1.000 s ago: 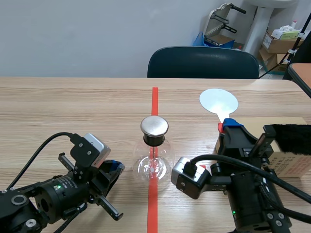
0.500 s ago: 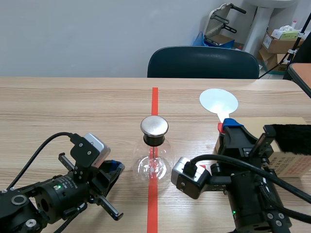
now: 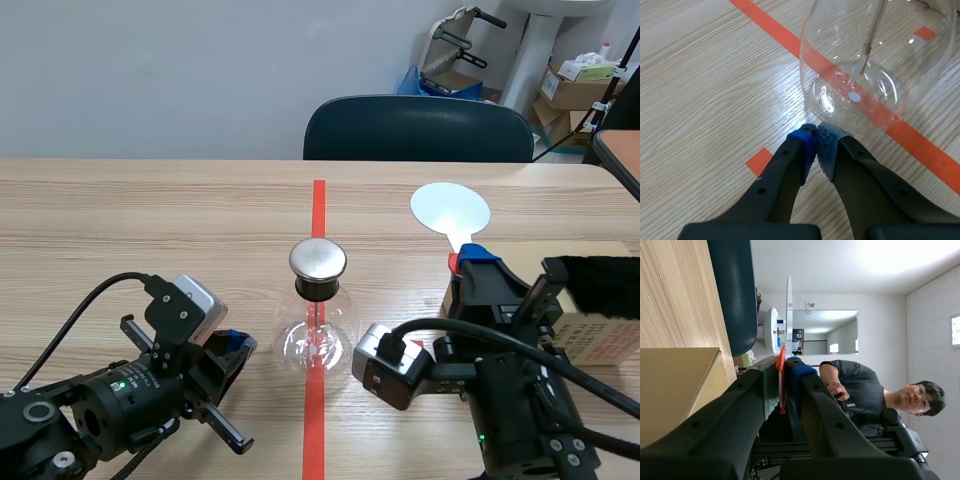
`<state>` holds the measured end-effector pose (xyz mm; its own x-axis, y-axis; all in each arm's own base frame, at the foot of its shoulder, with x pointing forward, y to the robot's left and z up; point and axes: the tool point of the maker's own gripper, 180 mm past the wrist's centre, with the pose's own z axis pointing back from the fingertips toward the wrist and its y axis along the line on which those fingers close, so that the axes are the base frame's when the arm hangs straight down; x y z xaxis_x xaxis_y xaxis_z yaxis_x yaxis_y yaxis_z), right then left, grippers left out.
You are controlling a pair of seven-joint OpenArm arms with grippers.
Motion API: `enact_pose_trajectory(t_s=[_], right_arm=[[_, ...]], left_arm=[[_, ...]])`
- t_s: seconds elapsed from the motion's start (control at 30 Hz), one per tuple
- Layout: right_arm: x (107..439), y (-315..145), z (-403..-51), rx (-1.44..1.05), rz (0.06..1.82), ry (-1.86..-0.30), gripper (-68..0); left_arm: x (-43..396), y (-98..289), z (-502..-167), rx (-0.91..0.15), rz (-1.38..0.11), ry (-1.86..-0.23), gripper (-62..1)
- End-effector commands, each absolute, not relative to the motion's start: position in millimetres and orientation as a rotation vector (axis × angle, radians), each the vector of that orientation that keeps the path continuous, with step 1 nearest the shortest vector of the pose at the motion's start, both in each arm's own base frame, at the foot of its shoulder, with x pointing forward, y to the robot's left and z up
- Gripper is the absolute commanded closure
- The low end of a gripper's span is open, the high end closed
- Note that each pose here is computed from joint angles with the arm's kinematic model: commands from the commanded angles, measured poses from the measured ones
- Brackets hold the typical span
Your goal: Do the electroscope experiment
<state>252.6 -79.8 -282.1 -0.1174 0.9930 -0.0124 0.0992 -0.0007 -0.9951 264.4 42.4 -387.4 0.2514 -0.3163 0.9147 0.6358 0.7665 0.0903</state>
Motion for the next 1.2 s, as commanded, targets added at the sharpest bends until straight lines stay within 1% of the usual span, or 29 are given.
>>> enact_pose_trajectory(t_s=[0.0, 1.17], right_arm=[[256.3, -80.8, -271.9, -1.254, 1.226, -1.394, -1.0], [256.9, -82.9, -273.0, -1.257, 1.225, -1.381, -1.0]], left_arm=[[267.3, 35.3, -377.2, -0.349, -0.66, -1.185, -4.0], [266.9, 35.7, -378.5, -0.347, -0.661, -1.177, -4.0]])
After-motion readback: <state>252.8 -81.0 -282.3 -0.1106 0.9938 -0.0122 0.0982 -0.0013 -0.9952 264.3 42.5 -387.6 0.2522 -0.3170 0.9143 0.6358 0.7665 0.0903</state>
